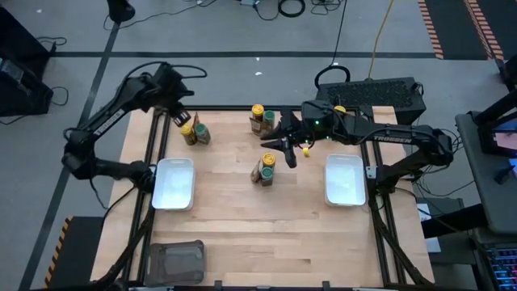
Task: Sort spices by type
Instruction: Put the top left yellow seasoning bottle into the left white bin
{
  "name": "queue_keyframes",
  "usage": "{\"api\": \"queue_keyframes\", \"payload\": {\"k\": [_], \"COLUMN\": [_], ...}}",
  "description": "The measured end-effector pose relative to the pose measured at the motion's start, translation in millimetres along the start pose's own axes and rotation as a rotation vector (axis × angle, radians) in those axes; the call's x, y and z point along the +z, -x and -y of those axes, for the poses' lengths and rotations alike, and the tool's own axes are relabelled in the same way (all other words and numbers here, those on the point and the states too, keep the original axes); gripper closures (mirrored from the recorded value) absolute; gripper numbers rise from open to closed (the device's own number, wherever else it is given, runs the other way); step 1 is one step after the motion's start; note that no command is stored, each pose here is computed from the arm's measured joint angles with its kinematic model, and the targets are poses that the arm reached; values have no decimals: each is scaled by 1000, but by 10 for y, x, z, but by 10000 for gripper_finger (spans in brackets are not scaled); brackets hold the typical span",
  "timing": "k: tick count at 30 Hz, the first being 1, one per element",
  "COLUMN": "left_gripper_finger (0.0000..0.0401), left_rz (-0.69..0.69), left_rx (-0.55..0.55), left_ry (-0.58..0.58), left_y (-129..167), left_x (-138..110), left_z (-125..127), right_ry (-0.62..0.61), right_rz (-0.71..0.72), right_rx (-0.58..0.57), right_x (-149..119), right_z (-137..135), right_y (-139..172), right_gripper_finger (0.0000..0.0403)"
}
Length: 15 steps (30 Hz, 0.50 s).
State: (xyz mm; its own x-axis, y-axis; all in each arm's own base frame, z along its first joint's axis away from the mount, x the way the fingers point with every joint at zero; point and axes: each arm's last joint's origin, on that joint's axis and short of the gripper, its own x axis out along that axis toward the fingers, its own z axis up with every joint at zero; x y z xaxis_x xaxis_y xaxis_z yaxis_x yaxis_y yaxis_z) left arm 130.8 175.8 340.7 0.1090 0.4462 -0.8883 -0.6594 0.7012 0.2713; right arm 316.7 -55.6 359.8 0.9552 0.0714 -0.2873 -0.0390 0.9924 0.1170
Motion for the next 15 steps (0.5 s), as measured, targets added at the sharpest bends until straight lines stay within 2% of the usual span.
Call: {"api": "queue_keyframes", "payload": {"k": [5,8,15], "left_gripper_finger": [151,107,56], "left_rz": [-129,-195,-270], "left_rx": [-94,-147,-179], "left_ry": [14,10,-33], "left_y": [-222,-337,-493], "left_x": [37,58,92], "left_z": [27,58,83], "right_ry": [-11,-14,-7], "right_rz": [-49,-59,-59], "right_rx": [-2,-3,-3], "right_x": [-48,-58,-58], "right_z": [1,2,2], "right_y": [1,2,2], "right_gripper_finger": [321,321,321]}}
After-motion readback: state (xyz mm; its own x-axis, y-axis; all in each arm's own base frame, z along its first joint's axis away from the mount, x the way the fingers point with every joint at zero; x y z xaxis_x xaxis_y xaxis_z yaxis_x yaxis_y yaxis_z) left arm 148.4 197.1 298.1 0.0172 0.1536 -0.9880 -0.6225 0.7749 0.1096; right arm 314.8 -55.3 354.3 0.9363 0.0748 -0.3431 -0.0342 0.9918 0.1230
